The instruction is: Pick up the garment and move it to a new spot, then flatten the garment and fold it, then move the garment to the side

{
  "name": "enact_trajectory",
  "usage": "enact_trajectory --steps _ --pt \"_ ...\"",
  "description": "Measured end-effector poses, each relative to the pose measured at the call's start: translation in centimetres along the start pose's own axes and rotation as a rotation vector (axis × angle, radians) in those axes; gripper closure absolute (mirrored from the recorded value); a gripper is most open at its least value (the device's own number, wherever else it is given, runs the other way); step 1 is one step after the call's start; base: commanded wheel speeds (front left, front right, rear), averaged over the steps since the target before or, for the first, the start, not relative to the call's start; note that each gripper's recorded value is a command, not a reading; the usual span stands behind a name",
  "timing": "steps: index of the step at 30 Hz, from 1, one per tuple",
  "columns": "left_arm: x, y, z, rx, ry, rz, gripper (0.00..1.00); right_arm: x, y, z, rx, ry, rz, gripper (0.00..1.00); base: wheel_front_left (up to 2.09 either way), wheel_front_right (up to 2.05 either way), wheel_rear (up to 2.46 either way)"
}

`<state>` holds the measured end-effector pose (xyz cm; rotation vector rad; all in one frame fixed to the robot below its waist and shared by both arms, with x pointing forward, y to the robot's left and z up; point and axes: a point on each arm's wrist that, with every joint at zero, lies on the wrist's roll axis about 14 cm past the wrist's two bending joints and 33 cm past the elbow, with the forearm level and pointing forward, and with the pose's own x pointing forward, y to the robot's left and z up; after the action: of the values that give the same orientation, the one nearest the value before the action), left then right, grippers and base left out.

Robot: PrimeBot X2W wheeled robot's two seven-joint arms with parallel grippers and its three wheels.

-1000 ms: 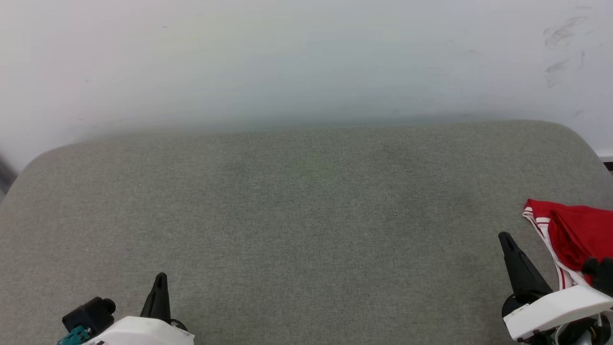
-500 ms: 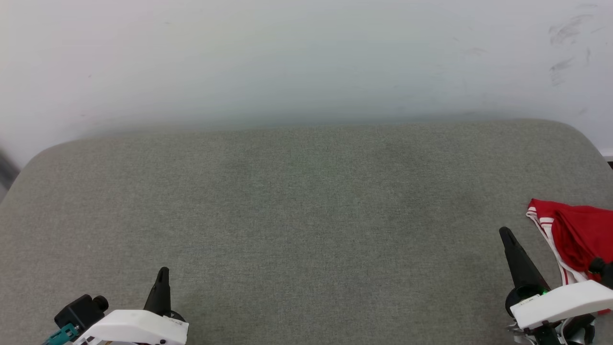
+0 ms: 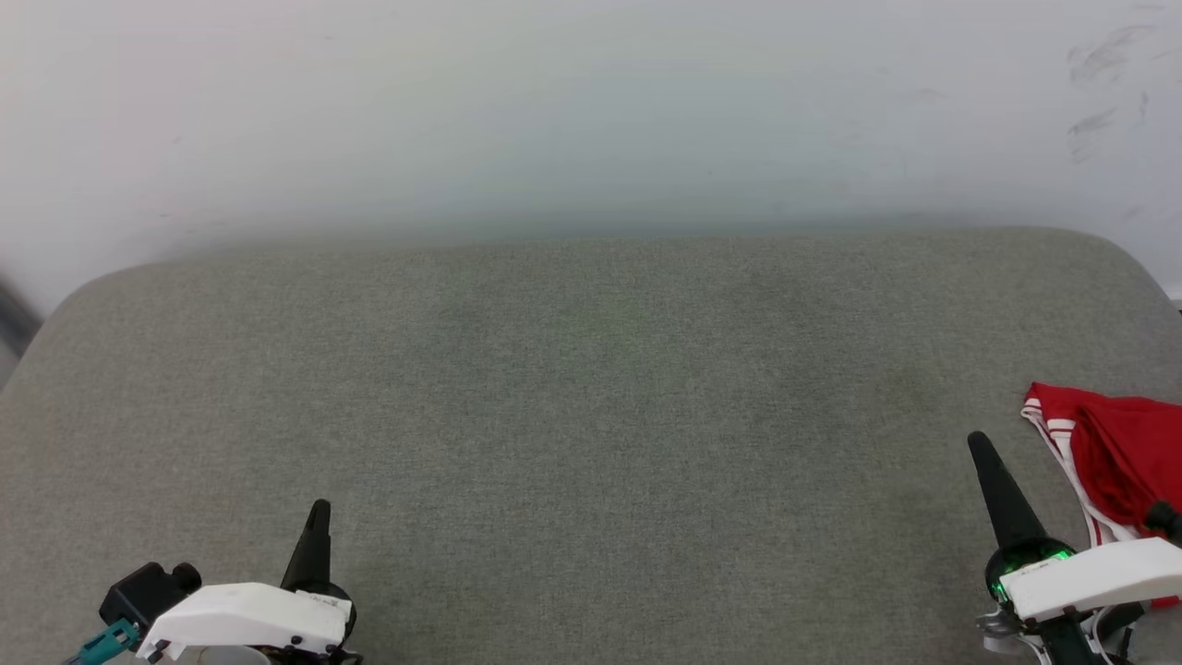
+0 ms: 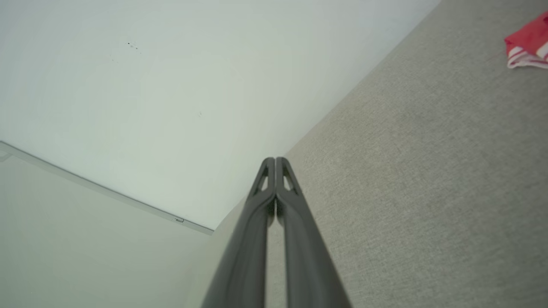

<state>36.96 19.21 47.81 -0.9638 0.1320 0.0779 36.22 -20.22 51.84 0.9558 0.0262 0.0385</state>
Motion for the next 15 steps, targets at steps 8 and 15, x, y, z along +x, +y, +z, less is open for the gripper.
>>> enact_trajectory --steps 8,15 --pt "0.24 -0.24 0.18 -0.091 0.002 -0.012 1.00 0.40 -0.08 -0.04 0.092 -0.006 0.000 1.00 0.00 0.00 0.00" --pt "0.49 -0.55 0.46 -0.164 0.000 -0.028 1.00 0.65 -0.25 -0.13 0.167 -0.011 -0.003 1.00 0.00 0.00 0.00"
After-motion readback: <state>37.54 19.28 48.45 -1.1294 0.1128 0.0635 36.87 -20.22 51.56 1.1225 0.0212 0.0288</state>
